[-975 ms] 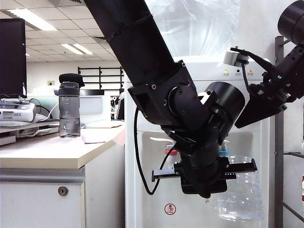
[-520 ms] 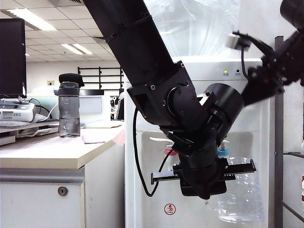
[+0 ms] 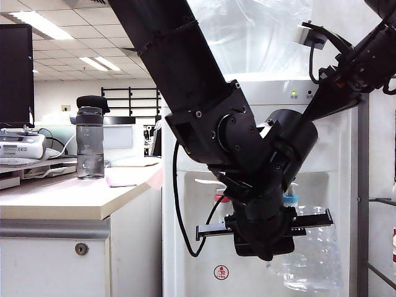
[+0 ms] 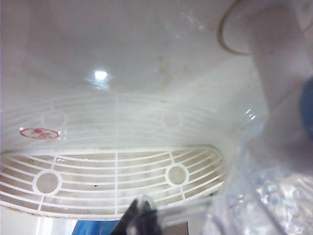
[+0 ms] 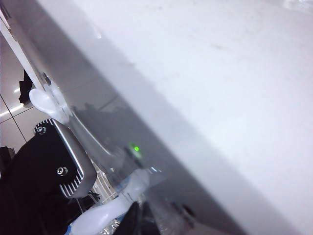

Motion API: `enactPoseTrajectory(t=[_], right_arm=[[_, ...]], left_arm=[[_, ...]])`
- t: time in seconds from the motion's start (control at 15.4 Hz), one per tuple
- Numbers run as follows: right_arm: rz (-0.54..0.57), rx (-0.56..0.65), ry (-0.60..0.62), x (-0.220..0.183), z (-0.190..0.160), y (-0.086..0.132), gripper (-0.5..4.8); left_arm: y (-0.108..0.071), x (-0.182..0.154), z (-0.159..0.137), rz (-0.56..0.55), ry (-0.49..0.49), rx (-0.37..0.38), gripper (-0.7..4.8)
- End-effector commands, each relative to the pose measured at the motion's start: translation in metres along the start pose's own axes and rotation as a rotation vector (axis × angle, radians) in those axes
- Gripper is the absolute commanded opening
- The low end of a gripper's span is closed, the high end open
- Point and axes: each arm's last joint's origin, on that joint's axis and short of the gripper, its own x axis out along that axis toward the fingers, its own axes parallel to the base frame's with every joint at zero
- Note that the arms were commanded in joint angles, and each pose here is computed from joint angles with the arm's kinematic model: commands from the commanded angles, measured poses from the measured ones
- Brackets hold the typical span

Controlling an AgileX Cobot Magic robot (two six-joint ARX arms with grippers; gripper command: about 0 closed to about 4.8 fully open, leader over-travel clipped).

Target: Pick up the plastic mug from the left desk, go to the cold water outlet of the water dispenser, press the vertical switch to get some water, then put the mug back on the desk.

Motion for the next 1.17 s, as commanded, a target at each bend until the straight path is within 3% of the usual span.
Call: enactPoseTrajectory(t=[0.07, 0.78, 1.17], right_arm=[[-0.015, -0.012, -0.03, -0.003, 0.006, -0.002, -0.05], [-0.037, -0.015, -0.046, -0.005, 0.006, -0.006, -0.05], [-0.072, -0.02, -0.073, -0.01, 0.007, -0.013, -0.05]], left_arm=[[-0.002, -0.004, 0.003, -0.019, -0.024, -0.027, -0.06], [-0.003, -0.009, 0.006, -0.033, -0.001, 0.001, -0.06], [-0.013, -0.03, 0.011, -0.084, -0.004, 0.015, -0.06]])
